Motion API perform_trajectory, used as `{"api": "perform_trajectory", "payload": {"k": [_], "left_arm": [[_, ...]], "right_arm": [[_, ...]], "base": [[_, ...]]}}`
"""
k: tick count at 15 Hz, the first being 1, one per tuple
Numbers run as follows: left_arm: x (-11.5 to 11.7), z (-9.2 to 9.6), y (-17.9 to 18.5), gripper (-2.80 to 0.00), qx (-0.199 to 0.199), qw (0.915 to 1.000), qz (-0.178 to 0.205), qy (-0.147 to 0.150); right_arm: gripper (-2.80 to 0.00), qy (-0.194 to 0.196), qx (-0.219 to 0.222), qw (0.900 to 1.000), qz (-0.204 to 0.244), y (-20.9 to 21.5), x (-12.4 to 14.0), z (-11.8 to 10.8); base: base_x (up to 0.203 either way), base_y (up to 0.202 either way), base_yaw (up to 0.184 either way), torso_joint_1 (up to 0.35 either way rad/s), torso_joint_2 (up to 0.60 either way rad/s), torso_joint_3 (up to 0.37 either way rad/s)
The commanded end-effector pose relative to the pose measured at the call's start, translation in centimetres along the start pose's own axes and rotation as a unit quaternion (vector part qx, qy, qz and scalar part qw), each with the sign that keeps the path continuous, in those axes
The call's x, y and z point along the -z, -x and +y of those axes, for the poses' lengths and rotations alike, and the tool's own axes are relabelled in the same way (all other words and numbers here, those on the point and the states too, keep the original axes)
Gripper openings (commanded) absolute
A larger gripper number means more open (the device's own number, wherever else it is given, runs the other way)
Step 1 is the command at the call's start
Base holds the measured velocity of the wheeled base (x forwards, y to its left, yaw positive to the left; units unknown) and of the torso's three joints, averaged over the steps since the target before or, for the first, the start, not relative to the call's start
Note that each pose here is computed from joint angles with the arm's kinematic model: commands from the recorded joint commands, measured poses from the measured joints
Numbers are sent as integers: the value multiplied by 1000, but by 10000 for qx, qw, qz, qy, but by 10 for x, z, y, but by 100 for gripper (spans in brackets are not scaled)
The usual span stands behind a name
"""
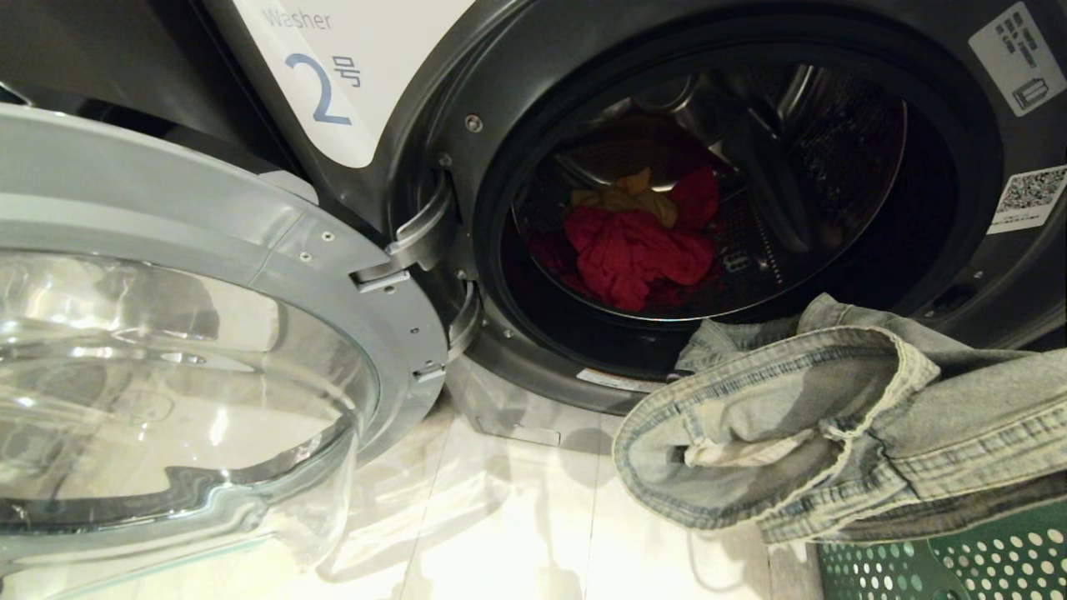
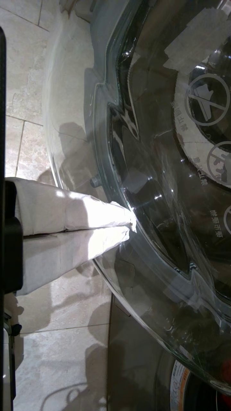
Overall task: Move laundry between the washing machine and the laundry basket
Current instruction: Pick a cloth and place it into the basket
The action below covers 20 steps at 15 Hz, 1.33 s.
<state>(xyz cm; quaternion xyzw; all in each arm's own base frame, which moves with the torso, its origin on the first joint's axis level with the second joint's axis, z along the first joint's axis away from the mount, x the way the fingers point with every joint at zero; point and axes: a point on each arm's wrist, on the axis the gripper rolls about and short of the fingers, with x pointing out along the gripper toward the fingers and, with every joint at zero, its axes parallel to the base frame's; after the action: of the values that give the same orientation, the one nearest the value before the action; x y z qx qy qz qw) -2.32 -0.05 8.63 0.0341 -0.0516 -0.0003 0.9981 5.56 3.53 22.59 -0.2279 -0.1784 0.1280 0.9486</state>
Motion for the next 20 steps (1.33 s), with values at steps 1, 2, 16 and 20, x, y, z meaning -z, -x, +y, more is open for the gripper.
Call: {"api": "perform_trajectory", "payload": {"k": [1, 2, 16, 20], "left_arm": [[11, -1, -2, -280, 13, 9998, 201, 1], [11, -1, -2, -280, 16, 9998, 197, 1], [11, -1, -2, -280, 16, 9998, 201, 1], [11, -1, -2, -280, 16, 9998, 201, 1]], "right_arm": [[-280, -33, 157, 9995, -257, 25, -14, -19], [-280, -11, 141, 9996, -248, 31, -17, -24], [-280, 229, 116, 9995, -205, 40, -22, -32], [-280, 262, 62, 9996, -52, 35, -24, -31]], "base": [[0, 0, 0, 0, 0, 0], [0, 0, 0, 0, 0, 0], [0, 6, -92, 3, 2, 3], [1, 9, -173, 3, 3, 2]]}}
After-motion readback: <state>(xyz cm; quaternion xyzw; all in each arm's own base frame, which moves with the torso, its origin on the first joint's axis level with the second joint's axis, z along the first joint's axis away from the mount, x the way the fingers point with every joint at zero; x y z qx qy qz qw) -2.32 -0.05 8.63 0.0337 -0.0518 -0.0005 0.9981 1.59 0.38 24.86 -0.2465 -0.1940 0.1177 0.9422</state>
